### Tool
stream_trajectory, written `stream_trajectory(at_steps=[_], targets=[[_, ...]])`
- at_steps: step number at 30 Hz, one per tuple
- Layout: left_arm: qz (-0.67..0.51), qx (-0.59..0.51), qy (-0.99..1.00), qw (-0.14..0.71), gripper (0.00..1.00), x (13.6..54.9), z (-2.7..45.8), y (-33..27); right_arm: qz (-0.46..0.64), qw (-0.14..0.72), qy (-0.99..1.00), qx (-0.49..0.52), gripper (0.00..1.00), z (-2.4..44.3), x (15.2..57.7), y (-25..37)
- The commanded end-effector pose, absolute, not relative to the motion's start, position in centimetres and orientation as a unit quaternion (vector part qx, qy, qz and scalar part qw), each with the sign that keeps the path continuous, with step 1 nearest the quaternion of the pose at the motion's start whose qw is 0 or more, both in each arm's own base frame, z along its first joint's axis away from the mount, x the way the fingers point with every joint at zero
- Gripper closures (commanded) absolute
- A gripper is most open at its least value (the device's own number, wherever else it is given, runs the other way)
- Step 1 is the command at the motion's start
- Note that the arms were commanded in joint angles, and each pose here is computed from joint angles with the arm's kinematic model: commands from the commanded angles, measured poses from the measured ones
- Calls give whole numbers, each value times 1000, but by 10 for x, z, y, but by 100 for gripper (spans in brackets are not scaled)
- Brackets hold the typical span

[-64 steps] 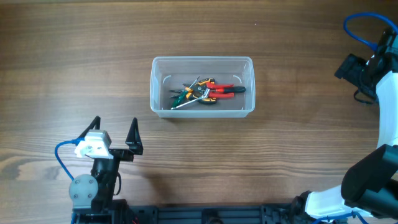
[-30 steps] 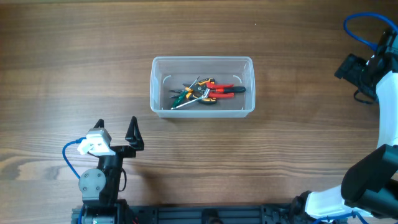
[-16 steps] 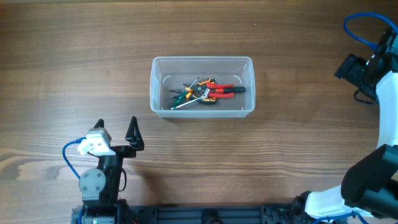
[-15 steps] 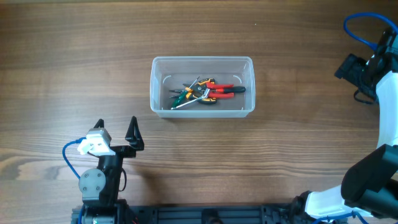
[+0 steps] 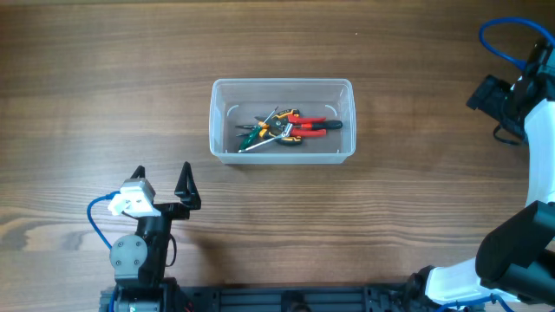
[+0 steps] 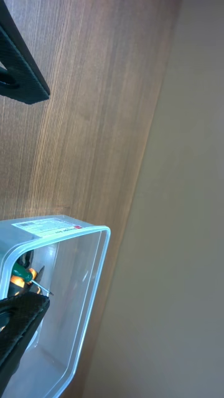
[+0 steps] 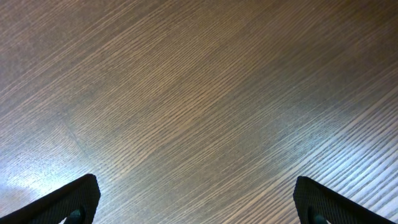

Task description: Pack container

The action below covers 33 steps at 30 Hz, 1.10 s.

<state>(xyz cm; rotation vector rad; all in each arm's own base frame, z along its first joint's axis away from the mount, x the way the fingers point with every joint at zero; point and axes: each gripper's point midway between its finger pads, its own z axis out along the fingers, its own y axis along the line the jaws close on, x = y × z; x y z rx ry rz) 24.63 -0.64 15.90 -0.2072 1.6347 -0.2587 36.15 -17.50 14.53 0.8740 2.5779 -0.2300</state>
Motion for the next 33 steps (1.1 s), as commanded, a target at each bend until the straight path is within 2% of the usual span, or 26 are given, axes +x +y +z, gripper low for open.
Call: stream_trajectory(at_steps=[1, 12, 15, 23, 30, 33], targets=[[-114, -100, 725, 672, 0, 246, 157, -4, -80, 202, 923, 317, 0, 143, 361, -173], [-114, -100, 725, 672, 0, 246, 157, -4, -84, 202, 928, 301, 0, 144, 362, -174], [-114, -100, 725, 672, 0, 246, 157, -4, -86, 233, 921, 301, 0, 156, 370, -177], [-114, -100, 725, 672, 0, 246, 157, -4, -92, 439, 850, 276, 0, 269, 405, -174], [-114, -100, 725, 672, 0, 246, 157, -4, -77, 547, 800, 234, 0, 360, 381, -128], [-114, -100, 725, 672, 0, 246, 157, -4, -66, 577, 785, 215, 0, 385, 367, -107]])
